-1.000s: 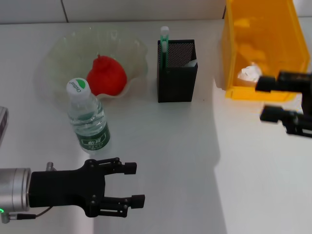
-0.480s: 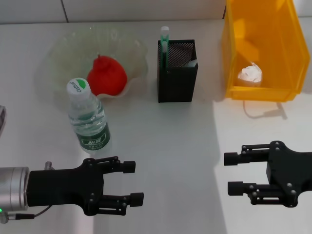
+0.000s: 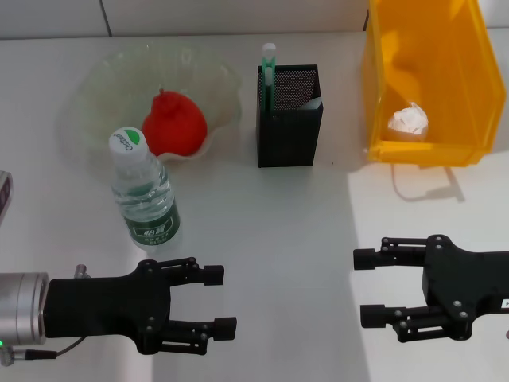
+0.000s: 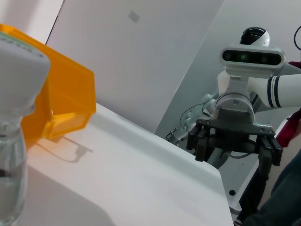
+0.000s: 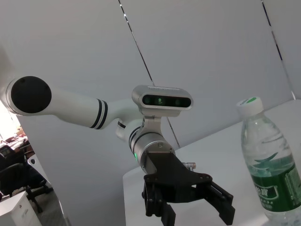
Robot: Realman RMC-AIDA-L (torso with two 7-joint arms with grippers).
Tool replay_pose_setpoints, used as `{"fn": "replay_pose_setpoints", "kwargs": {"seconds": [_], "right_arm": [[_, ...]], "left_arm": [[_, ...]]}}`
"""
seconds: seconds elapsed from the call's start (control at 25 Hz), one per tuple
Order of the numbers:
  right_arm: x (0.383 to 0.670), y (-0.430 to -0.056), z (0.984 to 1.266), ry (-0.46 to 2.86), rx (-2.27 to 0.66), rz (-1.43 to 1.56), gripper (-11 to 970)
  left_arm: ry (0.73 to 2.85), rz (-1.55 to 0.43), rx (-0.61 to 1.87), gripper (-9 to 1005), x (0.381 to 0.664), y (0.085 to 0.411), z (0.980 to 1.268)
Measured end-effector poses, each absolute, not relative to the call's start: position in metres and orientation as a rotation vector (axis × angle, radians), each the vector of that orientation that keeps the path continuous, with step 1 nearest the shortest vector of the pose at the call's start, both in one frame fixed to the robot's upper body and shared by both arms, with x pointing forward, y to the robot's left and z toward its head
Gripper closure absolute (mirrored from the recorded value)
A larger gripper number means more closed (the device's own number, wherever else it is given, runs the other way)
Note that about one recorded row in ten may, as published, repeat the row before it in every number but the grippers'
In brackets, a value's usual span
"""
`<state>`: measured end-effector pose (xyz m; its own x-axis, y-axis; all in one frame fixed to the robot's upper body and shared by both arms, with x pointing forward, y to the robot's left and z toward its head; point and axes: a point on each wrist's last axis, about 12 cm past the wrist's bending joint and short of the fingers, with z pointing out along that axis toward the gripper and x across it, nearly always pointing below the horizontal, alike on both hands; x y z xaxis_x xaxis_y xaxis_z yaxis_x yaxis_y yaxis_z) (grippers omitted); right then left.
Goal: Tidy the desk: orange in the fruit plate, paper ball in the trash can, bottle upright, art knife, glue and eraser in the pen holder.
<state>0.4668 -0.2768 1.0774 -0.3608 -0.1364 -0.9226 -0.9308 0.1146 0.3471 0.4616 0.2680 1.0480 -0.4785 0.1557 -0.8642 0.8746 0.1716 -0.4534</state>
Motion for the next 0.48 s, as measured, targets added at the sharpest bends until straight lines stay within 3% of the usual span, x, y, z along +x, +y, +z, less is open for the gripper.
{"fn": "replay_pose_setpoints", "kwargs": {"seconds": [0.48], "right_arm": [[0.4697,-0.2731,1.0762,1.637,-1.05,1.335,218]], "left_arm": [[1.758,-1.377,0.984,137,0.4618,0.2673,1.0517]]}}
